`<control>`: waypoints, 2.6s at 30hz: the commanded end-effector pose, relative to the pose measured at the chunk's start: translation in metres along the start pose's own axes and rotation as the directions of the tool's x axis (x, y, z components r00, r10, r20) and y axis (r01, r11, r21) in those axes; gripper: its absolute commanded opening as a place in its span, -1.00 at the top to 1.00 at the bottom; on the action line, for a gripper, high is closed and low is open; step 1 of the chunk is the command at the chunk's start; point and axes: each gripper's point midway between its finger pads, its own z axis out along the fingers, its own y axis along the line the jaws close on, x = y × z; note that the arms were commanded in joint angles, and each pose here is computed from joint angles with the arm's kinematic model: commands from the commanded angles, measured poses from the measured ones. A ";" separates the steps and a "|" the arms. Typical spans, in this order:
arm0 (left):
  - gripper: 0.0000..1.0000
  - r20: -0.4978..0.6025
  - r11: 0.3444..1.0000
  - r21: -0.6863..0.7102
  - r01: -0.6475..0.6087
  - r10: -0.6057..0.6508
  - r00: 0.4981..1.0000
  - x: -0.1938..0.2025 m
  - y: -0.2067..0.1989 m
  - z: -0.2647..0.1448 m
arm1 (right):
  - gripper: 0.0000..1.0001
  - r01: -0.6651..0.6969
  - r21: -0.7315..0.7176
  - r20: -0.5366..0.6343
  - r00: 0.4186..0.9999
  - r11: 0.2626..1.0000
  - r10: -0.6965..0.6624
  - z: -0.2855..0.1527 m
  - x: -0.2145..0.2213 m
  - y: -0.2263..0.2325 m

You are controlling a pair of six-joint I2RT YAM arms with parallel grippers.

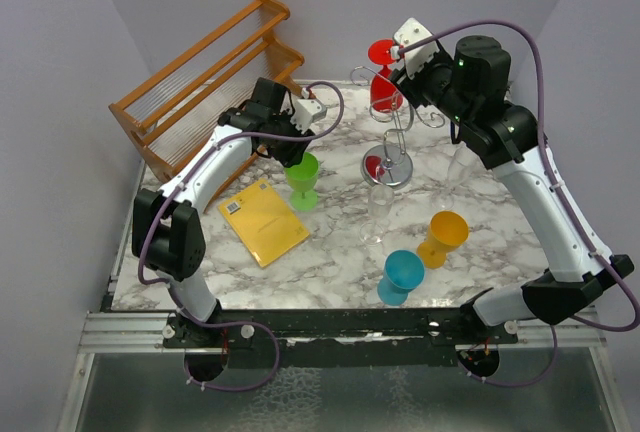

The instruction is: Place the wine glass upside down on the wine glass rack

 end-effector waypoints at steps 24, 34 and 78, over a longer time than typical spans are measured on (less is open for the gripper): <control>1.00 0.389 0.993 -0.100 0.066 -0.022 0.921 -0.109 -0.006 -0.144 | -0.76 -0.136 -0.112 0.081 0.986 0.984 0.146 -0.031 -0.001 -0.020; 1.00 0.758 0.954 -0.232 0.192 0.054 0.650 -0.196 0.003 -0.284 | -0.83 -0.206 -0.264 0.207 0.942 0.942 0.263 -0.039 -0.041 -0.008; 1.00 0.862 0.993 0.088 0.080 -0.116 0.493 -0.257 -0.037 -0.302 | 0.87 -0.697 -0.430 0.116 0.587 0.574 0.801 0.034 -0.079 -0.004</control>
